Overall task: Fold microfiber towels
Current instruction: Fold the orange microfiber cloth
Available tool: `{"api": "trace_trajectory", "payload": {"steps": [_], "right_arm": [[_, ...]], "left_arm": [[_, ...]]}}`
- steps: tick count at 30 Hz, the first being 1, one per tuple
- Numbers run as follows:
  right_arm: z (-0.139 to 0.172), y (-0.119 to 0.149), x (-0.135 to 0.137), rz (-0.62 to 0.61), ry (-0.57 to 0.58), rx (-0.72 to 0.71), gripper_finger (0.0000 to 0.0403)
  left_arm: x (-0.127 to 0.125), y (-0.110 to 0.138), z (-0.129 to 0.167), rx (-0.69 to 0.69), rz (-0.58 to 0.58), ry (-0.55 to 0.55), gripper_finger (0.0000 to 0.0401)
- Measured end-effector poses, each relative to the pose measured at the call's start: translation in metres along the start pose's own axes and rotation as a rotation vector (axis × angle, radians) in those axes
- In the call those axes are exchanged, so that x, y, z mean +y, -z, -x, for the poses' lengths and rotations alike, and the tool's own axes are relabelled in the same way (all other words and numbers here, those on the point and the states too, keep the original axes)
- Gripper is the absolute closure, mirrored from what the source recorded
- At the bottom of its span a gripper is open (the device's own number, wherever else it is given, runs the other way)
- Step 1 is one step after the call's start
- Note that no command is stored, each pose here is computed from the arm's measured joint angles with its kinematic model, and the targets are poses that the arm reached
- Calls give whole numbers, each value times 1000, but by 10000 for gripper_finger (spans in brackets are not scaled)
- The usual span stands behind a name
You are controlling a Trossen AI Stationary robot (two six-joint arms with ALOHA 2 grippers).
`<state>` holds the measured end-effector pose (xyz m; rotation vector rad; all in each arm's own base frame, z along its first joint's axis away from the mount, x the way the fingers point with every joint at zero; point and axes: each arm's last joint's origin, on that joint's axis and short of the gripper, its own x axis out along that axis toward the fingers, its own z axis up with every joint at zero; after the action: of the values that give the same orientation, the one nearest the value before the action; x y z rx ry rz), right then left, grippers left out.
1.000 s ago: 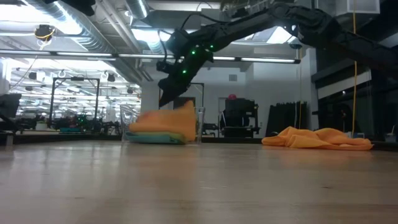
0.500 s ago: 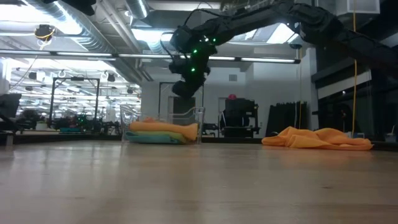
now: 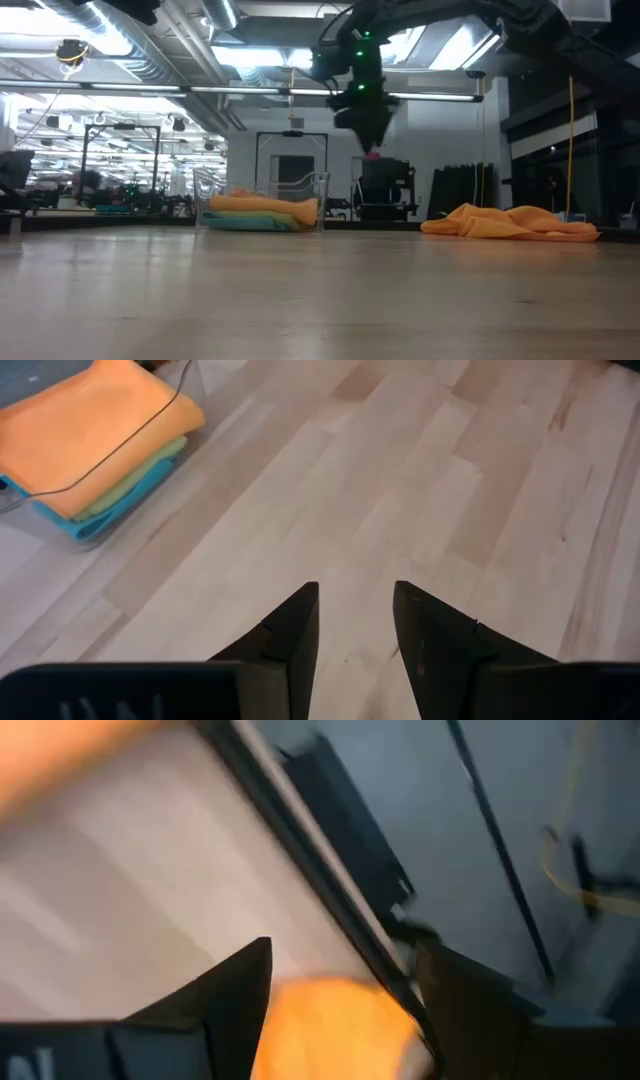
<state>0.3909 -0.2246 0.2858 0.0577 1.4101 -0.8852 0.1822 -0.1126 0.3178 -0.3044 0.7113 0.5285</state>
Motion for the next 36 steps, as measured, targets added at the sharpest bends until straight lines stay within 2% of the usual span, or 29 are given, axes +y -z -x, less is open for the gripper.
{"api": "trace_trajectory", "payload": {"steps": [6,10,12,16,18,21,24,28,32,36], "right_arm": [[-3,13,-11,-80,40,109,157],[-16,18,-6,-204,55,159,157],[-24,22,2,-228,26,207,157],[-23,40,26,-58,-80,290,157],[-17,53,31,7,-46,297,157],[-11,75,24,35,52,299,157],[-9,99,12,20,66,272,157],[-18,127,6,-76,-43,171,157],[-34,143,11,-146,-91,56,157],[-49,148,20,-187,-111,-6,157]], "left_arm": [[0,0,0,-1,0,0,278],[0,0,0,-1,0,0,278],[0,0,0,-1,0,0,278],[0,0,0,-2,0,0,278],[0,0,0,-2,1,0,278],[0,0,0,-8,0,-3,278],[0,-1,0,-23,1,-10,278],[0,-1,0,-27,2,-12,278],[0,-1,0,-28,3,-12,278],[0,-1,0,-29,3,-13,278]]}}
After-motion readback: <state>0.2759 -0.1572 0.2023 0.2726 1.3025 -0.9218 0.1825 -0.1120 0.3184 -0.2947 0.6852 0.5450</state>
